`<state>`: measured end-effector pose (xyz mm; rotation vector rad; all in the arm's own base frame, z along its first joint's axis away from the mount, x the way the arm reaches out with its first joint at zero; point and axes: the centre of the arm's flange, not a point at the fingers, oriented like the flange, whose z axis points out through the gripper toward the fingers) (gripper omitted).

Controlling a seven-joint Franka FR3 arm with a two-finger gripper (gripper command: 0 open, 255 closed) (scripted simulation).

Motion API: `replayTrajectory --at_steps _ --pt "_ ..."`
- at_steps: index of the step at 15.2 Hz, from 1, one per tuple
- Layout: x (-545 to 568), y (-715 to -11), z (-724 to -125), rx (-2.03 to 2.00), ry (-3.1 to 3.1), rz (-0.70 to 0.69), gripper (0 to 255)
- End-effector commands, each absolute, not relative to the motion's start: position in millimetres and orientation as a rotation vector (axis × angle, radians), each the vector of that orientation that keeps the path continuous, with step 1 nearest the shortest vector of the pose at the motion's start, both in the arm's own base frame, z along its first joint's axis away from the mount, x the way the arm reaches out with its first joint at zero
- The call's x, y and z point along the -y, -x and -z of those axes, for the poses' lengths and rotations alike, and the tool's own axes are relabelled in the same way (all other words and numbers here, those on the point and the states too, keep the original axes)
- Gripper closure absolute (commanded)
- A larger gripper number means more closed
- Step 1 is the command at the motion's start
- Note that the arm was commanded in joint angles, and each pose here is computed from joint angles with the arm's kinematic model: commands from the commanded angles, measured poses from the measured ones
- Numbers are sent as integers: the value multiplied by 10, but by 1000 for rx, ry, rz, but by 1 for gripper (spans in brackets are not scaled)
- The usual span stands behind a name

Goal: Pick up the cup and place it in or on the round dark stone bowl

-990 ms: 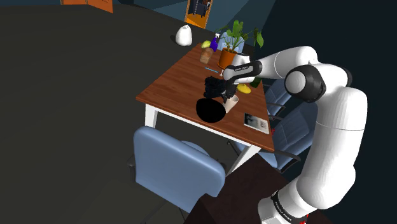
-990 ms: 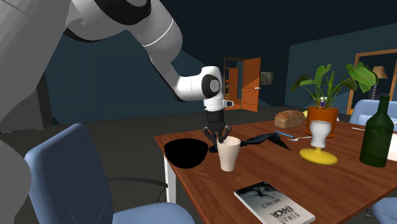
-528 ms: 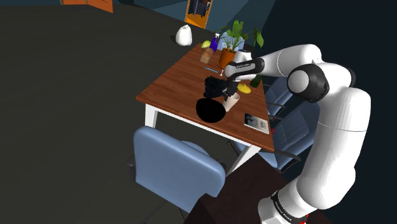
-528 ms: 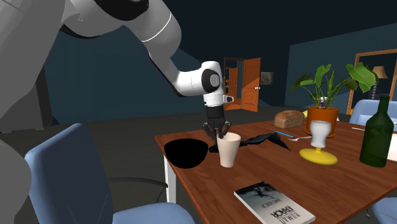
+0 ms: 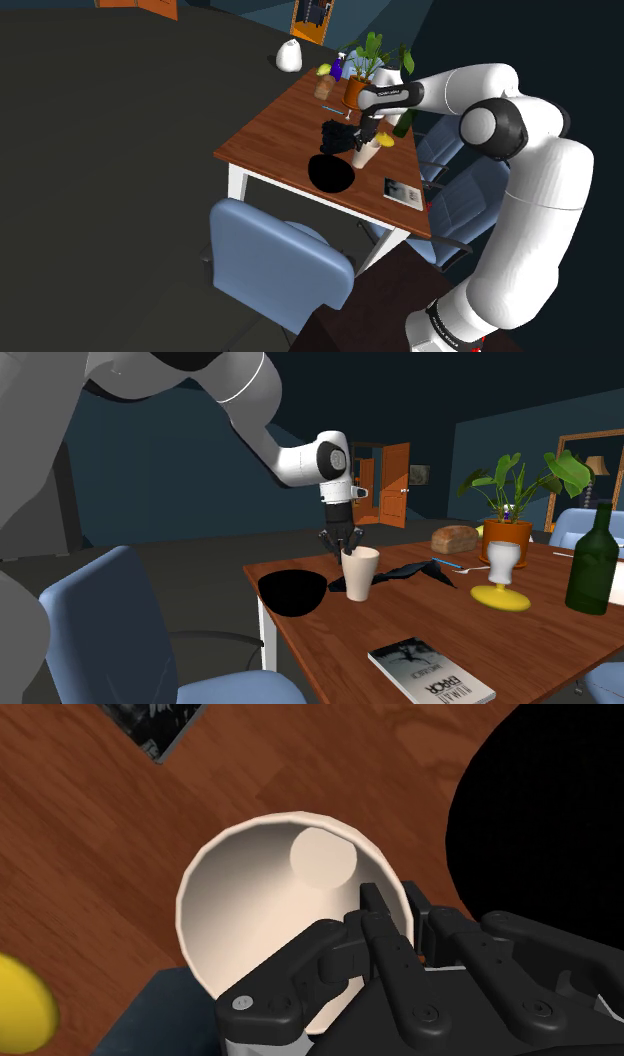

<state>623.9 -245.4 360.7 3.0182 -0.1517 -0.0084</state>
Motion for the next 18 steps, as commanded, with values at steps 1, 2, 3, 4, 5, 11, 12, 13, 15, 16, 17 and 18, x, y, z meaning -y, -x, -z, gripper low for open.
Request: replayTrajectory --at_steps 1,2,3,4,5,11,12,13,15,16,17,18 --pt "2450 -6237 -3723 152 -3018 9 255" --pt "2450 -6237 -3775 152 -3018 9 255" --pt "2450 -6237 -3828 152 -3018 9 255" --pt "2450 -6237 -3881 152 -3018 9 255" --pt "2450 -6237 -3934 152 -3018 9 255" --pt "2450 -6237 -4251 152 -3018 9 255" --pt "2450 -6237 -4303 152 -3018 9 255" --pt "2450 -6237 -4356 152 -3018 9 255" --pt "2450 -6237 -4462 152 -3018 9 255" --pt "2450 -6237 -4515 152 -3018 9 255" --pt "2450 -6237 -4567 152 -3018 9 255" --pt "2450 -6237 -4620 152 -3018 9 255"
